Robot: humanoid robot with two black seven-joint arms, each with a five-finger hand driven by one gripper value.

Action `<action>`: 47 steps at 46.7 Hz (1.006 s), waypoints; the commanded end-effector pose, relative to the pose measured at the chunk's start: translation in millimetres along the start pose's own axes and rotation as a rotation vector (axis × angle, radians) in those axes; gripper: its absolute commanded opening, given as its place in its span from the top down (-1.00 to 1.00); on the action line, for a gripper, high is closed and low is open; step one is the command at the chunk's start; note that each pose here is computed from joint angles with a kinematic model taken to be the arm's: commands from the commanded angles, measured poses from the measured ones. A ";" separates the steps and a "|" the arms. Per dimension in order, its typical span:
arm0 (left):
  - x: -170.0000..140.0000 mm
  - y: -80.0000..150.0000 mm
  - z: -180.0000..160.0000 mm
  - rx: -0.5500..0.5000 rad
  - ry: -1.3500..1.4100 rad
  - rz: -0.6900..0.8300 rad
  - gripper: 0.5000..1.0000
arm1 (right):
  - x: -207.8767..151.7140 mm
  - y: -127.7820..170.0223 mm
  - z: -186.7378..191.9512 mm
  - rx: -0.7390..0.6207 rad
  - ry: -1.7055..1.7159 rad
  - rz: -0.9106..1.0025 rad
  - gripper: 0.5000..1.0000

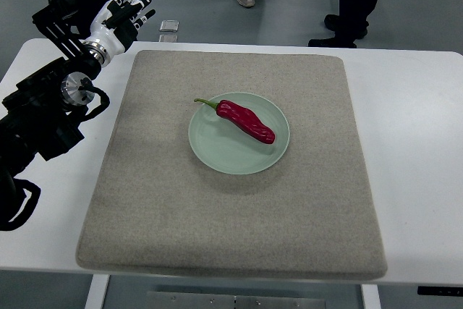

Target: Place red pepper on plate with left hand

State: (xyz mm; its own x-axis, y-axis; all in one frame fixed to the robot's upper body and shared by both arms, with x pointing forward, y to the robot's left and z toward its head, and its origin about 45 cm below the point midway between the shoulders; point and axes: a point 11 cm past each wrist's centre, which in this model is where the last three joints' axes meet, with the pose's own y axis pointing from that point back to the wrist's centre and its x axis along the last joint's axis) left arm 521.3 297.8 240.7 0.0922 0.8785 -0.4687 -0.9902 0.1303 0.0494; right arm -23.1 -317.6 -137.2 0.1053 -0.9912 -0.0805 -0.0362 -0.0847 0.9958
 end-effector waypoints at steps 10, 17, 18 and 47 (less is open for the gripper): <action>-1.5 -0.9 2.1 -0.004 -0.001 -0.004 -0.86 | 0.0 0.0 0.0 0.000 0.000 0.000 -0.73; -0.8 -0.6 1.5 -0.003 -0.001 -0.002 -0.86 | 0.0 0.0 0.0 0.000 0.000 0.000 -0.73; -1.3 -0.9 2.1 -0.004 -0.001 -0.003 -0.86 | 0.0 0.0 0.0 0.000 0.000 0.000 -0.73; -7.3 -4.0 7.0 -0.013 0.000 -0.012 -0.86 | -14.8 -1.4 -1.0 0.004 0.003 -0.056 -0.73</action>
